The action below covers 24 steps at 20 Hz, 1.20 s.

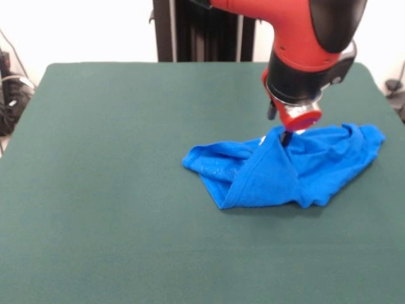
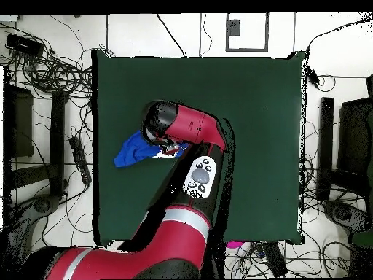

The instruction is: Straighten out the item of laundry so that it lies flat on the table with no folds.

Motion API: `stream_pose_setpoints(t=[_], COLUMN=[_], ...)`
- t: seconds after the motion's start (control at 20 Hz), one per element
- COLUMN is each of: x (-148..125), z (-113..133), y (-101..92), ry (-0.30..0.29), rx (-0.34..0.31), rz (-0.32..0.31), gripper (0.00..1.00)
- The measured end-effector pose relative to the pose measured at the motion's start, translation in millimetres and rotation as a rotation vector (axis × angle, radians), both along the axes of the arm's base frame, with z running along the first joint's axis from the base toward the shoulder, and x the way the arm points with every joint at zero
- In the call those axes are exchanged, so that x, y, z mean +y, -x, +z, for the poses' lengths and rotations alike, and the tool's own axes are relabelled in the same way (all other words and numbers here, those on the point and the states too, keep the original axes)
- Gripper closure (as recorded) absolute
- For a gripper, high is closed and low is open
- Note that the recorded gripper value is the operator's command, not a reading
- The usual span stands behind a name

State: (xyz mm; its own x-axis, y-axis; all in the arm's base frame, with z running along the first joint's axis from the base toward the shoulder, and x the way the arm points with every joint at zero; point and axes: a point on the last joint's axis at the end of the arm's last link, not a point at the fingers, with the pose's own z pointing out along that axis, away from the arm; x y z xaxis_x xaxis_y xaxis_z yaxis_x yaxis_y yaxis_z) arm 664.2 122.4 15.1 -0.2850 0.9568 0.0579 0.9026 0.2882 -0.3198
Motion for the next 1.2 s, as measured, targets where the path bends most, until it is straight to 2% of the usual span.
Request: stream_pose_setpoints(t=[0.3,0.35,0.7,1.0,1.2], x=[-3,-4,-4,-2,-8], z=[-7,-7,-2,14,27], y=[1.1,0.5,-2.7,-8.8,-11.7], ry=[0.001,-0.002,-0.01,-0.018,0.007], rx=[-0.065,-0.083,-0.093,-0.107,-0.11], rz=[-0.02,-0.024,-0.027,-0.026,-0.005], gripper=[0.0,1.0,1.0,1.0,1.0])
